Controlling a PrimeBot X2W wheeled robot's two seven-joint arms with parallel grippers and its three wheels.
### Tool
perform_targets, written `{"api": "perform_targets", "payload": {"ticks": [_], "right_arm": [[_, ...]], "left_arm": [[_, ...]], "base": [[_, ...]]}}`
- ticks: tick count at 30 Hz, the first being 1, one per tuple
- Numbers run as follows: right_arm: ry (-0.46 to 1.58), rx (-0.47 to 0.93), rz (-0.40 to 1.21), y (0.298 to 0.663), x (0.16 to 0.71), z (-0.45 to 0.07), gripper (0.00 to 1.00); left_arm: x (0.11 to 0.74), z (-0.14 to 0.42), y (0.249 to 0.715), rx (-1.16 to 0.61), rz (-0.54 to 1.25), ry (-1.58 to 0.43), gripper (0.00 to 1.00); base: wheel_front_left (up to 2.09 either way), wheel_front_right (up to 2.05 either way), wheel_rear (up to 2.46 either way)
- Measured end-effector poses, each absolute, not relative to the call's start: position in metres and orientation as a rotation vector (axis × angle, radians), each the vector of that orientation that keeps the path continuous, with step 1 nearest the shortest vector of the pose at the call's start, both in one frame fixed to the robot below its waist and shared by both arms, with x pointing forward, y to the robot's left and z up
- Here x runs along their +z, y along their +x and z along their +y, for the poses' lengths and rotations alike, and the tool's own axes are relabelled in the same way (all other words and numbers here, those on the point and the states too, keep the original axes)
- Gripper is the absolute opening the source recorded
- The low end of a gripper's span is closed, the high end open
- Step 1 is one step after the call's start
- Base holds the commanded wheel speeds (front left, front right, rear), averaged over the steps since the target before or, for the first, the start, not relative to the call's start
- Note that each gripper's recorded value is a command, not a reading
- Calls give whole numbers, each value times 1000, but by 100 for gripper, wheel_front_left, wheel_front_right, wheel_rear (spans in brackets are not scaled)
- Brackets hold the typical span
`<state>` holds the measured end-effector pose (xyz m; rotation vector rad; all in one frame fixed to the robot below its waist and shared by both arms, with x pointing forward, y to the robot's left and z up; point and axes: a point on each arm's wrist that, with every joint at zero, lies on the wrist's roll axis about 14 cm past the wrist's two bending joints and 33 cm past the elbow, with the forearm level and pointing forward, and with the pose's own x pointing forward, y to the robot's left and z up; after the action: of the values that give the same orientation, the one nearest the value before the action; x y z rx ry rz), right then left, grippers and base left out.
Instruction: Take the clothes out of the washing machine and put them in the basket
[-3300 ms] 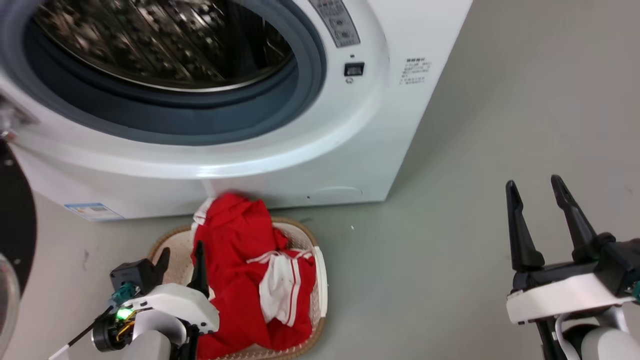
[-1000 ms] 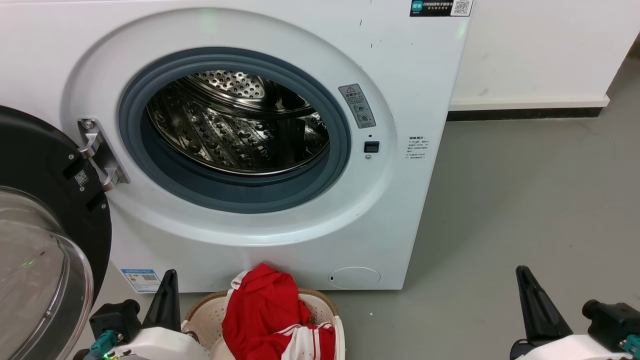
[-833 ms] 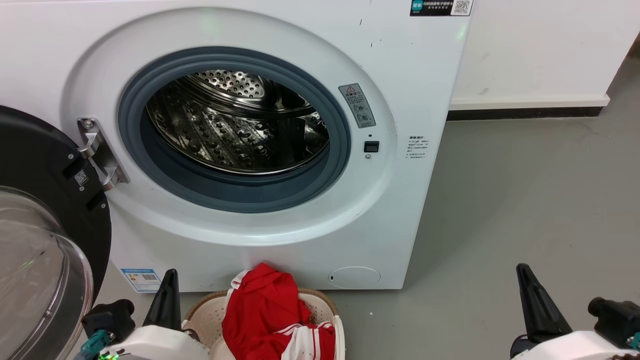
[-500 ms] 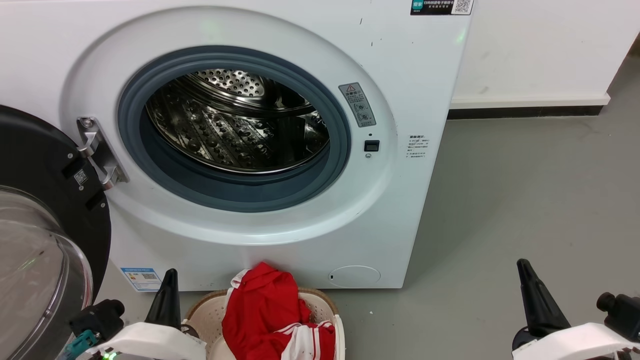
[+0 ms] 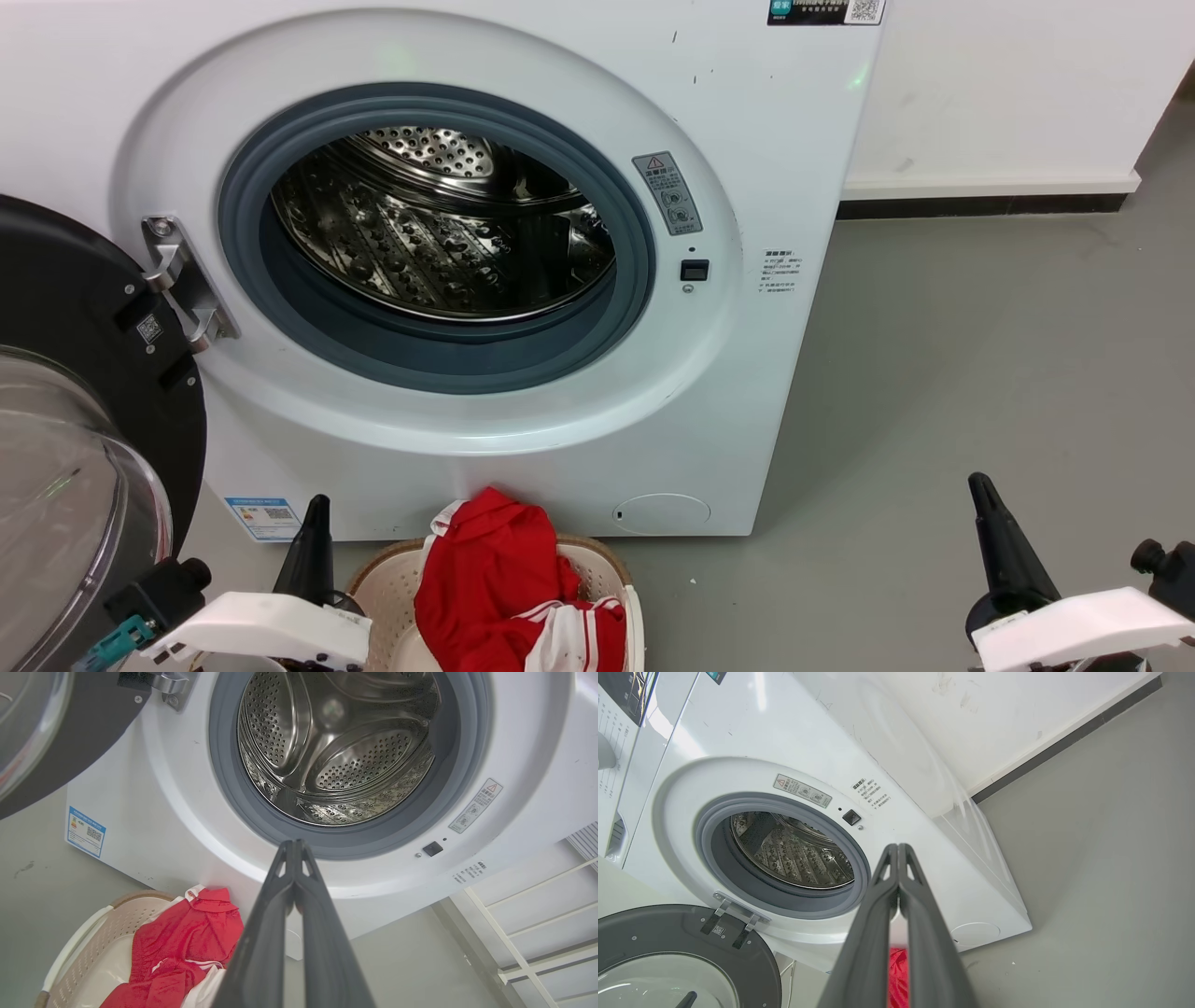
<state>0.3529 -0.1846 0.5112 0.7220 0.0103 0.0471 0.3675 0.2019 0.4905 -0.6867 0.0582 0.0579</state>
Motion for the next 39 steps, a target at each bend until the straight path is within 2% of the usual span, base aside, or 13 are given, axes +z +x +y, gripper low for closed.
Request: {"api": "perform_targets", "payload": {"ticks": [39], "right_arm": [[1183, 11, 20, 371, 506, -193, 0]], "left_arm": [[496, 199, 379, 44, 48, -1171, 0]], "base": [[0, 0, 0]]}}
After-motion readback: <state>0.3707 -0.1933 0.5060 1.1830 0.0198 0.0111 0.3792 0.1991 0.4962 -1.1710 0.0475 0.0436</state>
